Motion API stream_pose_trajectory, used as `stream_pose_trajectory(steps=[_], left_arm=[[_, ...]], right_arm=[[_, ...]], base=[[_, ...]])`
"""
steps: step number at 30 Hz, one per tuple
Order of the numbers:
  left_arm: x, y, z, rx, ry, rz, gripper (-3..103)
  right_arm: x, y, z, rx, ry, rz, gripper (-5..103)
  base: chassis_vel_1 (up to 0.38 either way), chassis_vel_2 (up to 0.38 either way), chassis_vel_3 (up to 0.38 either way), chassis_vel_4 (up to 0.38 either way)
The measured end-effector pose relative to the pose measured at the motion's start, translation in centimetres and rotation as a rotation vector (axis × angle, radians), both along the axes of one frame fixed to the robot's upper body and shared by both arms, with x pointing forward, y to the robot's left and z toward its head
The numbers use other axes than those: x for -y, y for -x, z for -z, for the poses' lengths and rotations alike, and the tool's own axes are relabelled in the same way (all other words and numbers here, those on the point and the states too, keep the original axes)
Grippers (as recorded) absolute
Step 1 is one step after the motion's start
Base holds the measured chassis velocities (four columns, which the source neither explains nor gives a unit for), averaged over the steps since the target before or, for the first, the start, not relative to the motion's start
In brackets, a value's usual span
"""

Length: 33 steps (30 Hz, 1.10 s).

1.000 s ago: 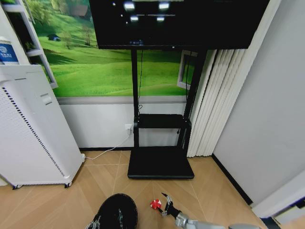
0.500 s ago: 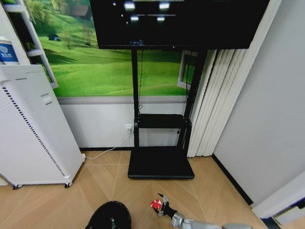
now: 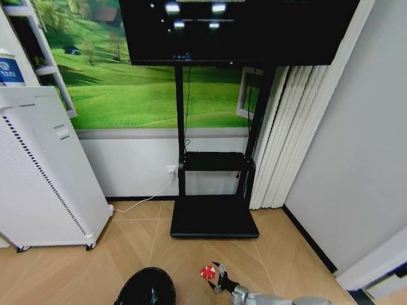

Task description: Pick up the trash bin and place the garbage on the floor into it.

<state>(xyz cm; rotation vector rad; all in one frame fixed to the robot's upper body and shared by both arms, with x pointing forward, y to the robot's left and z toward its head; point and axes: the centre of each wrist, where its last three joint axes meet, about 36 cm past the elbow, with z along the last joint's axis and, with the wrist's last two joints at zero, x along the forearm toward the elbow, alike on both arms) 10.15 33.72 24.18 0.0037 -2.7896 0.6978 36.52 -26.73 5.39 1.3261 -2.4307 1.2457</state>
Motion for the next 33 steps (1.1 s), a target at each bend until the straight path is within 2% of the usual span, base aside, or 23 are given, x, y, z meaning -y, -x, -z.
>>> stream_pose_trajectory(steps=[12,27,31,32,33], left_arm=[[0.2,-0.2,0.2,0.005,0.009,-0.006,7],[0.8,-0.5,0.3,0.016,0.027,-0.006,7],[0.8,-0.6,0.3,0.016,0.029,-0.006,7],[0.8,-0.6,0.3,0.017,0.031,-0.005,7],[0.8,-0.6,0.3,0.016,0.031,-0.006,7]], right_arm=[[-0.7,-0.4,0.8,-0.029,0.047,0.0,100],[-2.0,-1.1,1.0,-0.037,0.109,0.061,101],[-2.0,-1.2,1.0,-0.038,0.125,0.065,98],[-1.9,-1.2,1.0,-0.037,0.142,0.07,94],[-1.8,-1.3,1.0,-0.036,0.156,0.073,94]], base=[[0.0,0.0,0.0,0.0],[0.0,0.0,0.0,0.0],[0.0,0.0,0.0,0.0],[0.0,0.0,0.0,0.0],[0.0,0.0,0.0,0.0]])
